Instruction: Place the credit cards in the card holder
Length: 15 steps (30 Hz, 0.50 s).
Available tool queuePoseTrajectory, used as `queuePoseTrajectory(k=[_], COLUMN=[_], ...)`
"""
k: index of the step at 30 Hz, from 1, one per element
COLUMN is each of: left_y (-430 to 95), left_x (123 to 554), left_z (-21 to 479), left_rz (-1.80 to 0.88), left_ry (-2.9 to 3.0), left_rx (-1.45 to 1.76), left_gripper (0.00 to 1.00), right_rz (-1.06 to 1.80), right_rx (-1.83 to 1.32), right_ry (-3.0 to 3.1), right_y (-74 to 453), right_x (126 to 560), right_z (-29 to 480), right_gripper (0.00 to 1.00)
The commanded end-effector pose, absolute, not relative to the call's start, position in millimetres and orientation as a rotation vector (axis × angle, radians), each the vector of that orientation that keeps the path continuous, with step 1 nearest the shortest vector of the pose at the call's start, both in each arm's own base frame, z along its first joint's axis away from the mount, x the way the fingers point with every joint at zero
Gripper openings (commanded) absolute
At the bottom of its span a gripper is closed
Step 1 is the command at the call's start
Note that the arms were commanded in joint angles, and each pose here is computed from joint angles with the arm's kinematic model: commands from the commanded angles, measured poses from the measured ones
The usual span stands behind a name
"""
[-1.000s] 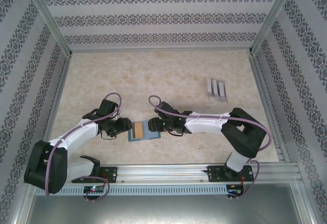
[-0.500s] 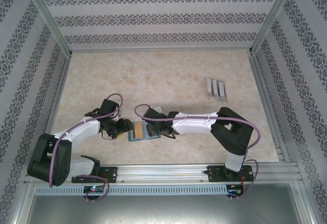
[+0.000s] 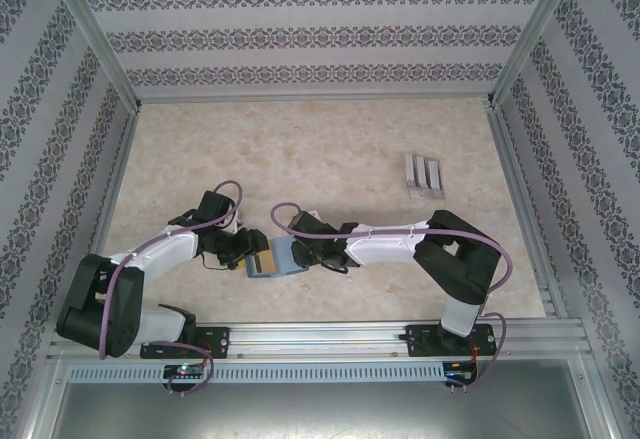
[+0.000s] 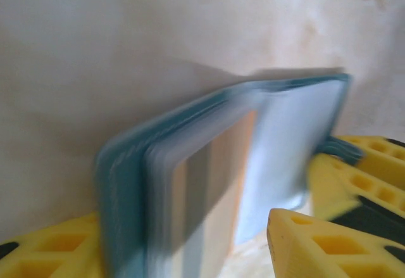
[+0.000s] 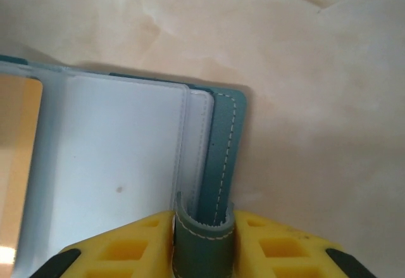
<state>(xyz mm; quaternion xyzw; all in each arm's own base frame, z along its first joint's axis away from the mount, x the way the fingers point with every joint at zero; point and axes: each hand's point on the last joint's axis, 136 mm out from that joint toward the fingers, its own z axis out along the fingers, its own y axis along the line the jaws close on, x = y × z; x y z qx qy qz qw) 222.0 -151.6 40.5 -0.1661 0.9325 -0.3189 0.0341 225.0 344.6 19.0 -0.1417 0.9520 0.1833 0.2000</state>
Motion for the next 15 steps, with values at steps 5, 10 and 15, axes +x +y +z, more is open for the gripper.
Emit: queuePoseTrajectory(k=[5, 10, 15], left_y=[-173, -173, -171], left_x=[242, 242, 240], left_z=[95, 85, 70], left_rz=[-1.184, -1.135, -1.046], left_ry=[2.687, 2.712, 2.757], left_rx=[-0.440, -0.430, -0.412], left_gripper=[0.58, 0.54, 0.46], right_rz=[0.788, 0.763, 0.712], right_rx=[-0.330, -0.234, -0.150], right_ry=[2.643, 2.610, 2.593], right_y=[369, 356, 335], right_x=[220, 229, 237], right_z=[22, 22, 21], right_gripper=[0.27, 0.33, 0.36])
